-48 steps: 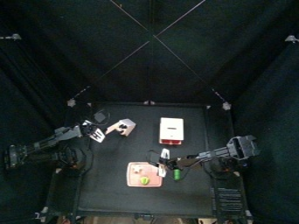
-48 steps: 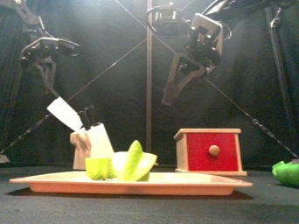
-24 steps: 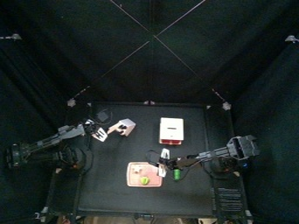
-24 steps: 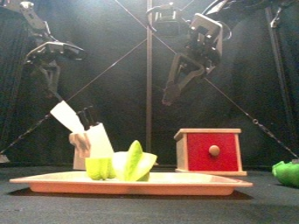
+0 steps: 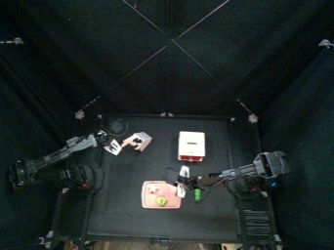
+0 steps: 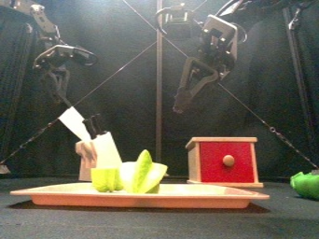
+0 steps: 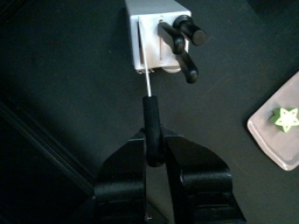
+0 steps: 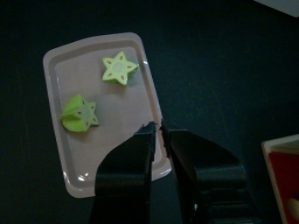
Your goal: Put cleaver back in holder
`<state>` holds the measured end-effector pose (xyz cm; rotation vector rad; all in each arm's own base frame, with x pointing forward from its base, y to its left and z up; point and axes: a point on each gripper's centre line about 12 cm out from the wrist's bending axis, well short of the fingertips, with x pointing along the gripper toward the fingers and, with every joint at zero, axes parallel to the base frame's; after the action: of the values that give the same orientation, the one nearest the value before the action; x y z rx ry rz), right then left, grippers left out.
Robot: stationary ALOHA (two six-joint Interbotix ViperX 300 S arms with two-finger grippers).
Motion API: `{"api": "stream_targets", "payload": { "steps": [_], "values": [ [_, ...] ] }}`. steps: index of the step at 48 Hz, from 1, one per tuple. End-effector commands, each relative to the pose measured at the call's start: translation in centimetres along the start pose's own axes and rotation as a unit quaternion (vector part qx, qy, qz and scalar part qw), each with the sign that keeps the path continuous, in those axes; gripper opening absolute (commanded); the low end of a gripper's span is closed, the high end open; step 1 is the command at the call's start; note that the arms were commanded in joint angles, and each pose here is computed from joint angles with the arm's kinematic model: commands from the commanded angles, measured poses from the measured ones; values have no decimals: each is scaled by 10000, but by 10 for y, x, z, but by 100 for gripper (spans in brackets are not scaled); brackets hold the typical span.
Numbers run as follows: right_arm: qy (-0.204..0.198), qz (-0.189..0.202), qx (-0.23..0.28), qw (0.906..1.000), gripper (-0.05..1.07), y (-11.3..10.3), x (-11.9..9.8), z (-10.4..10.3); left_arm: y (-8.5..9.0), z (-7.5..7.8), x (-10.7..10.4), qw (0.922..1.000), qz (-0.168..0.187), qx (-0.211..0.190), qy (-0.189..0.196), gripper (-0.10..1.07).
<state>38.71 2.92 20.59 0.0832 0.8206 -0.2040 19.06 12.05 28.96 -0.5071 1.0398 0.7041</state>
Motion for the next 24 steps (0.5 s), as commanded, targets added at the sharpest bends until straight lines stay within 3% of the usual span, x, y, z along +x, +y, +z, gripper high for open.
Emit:
{"api": "stream_targets", "payload": {
  "steps": [1,24],
  "values": [
    [-179,50,50,9998,57,-1,-8,11,-1,8,-8,9998,-137,-107,-116,37],
    [-162,39,31,9999,57,0,-6,10,5,18,-1,9995,23,-264,168,37]
  ]
}}
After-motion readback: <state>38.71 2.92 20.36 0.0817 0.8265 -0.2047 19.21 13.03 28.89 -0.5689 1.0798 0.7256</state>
